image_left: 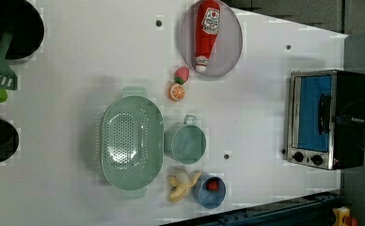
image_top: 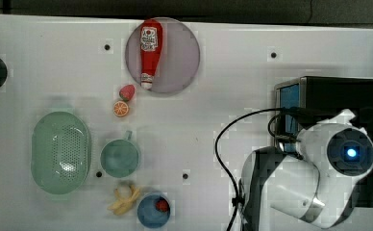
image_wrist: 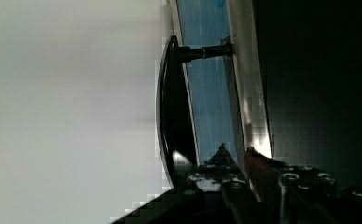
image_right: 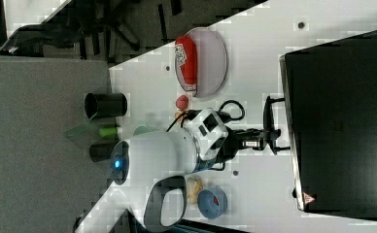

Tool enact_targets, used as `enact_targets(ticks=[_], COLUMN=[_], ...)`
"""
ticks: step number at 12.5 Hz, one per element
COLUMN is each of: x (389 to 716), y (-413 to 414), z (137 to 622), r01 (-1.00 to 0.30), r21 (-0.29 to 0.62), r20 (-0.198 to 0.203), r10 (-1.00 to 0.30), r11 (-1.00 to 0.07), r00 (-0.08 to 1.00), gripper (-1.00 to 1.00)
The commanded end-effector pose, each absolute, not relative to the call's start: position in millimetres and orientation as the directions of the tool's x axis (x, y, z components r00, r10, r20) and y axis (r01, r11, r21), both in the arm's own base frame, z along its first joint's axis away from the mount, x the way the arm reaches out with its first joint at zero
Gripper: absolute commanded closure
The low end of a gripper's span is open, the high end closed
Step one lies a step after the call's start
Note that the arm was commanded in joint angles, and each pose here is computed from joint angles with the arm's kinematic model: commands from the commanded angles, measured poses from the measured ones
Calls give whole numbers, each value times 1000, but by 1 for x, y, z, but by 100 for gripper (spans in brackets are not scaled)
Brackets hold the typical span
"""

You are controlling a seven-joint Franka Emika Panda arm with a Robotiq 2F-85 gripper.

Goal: Flap open oven.

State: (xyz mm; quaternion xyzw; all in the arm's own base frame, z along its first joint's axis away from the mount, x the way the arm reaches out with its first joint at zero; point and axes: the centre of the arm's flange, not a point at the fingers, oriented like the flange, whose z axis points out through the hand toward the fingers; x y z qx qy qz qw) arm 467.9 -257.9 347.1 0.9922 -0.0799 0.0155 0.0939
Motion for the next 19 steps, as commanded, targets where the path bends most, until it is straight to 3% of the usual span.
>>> enact_targets(ticks=[1,8,10,15,19], x=[477,492,495,505,508], y=[-253,-211,-187,-127,-82], z=[334,302,290,255,210], r01=[-78,-7,-40,-15,-27], r21=[199,206,226,356,445], r20=[17,-27,-38,-75,-80], r10=[-76,-13,-49,-44,-69], r11=[-977,-979,-973,-934,-895], r00=[997,1000,998,996,994], gripper=[65,65,65,65,65])
